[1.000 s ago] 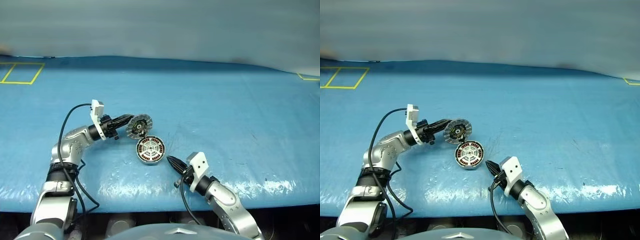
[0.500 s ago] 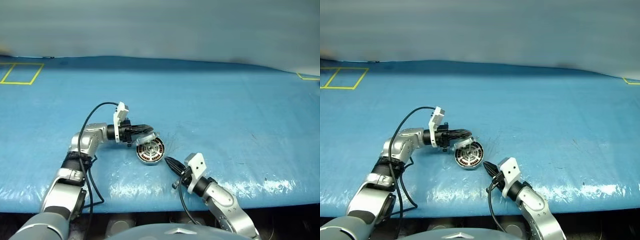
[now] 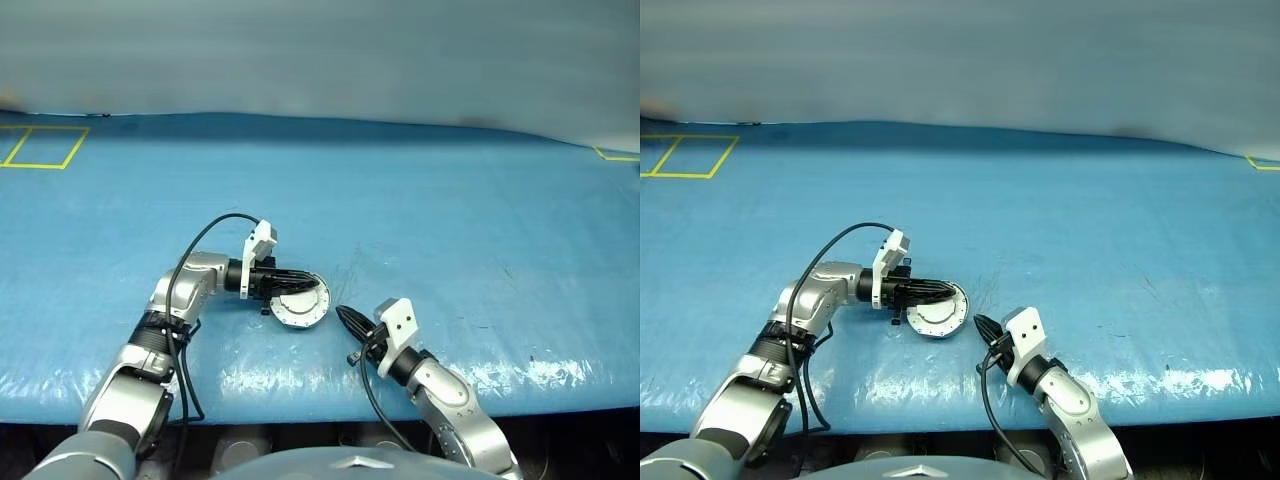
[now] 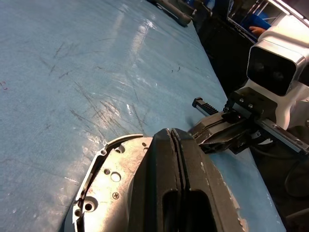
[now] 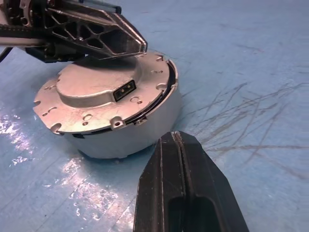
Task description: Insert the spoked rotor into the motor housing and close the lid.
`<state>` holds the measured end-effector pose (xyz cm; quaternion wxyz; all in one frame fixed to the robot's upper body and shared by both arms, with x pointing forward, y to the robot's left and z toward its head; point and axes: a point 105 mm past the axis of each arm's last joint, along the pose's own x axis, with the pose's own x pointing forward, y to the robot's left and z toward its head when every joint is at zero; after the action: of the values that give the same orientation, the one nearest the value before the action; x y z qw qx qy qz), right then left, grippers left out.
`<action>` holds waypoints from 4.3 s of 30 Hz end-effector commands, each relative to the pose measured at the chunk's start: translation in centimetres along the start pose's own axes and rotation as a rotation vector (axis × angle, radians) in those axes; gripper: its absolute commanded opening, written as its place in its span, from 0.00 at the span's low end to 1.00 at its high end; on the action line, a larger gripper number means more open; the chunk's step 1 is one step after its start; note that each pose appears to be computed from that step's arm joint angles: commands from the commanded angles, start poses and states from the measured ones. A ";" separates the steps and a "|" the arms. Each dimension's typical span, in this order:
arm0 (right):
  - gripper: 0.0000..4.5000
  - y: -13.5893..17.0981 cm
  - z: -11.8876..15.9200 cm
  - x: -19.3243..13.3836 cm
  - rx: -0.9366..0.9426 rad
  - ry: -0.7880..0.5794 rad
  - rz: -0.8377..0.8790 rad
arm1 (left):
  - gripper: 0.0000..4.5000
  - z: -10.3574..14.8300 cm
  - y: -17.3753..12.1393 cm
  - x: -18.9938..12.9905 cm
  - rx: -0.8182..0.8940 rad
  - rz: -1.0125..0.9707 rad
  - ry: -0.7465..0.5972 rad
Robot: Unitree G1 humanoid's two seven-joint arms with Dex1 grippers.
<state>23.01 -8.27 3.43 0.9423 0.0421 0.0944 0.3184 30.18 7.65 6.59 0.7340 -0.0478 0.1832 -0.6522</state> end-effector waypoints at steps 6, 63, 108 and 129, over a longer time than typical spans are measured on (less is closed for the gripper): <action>0.00 -0.4 5.7 0.7 -0.090 -0.028 0.062 | 0.00 4.0 -0.1 -1.1 0.183 0.189 -0.243; 0.67 2.1 5.9 7.2 -0.423 0.279 0.434 | 0.00 -3.1 -5.6 -6.0 0.270 0.683 -0.464; 0.67 2.4 2.5 8.0 -0.343 0.336 0.311 | 0.00 -3.5 -5.4 -6.1 0.257 0.694 -0.442; 0.67 1.6 2.0 8.0 -0.372 0.355 0.273 | 0.00 -2.6 -1.0 -7.0 -0.220 0.830 -0.349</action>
<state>28.37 -0.74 6.61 0.8467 -0.1651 0.1460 0.4843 27.46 15.07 3.97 0.9483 -0.1344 0.1356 -0.2535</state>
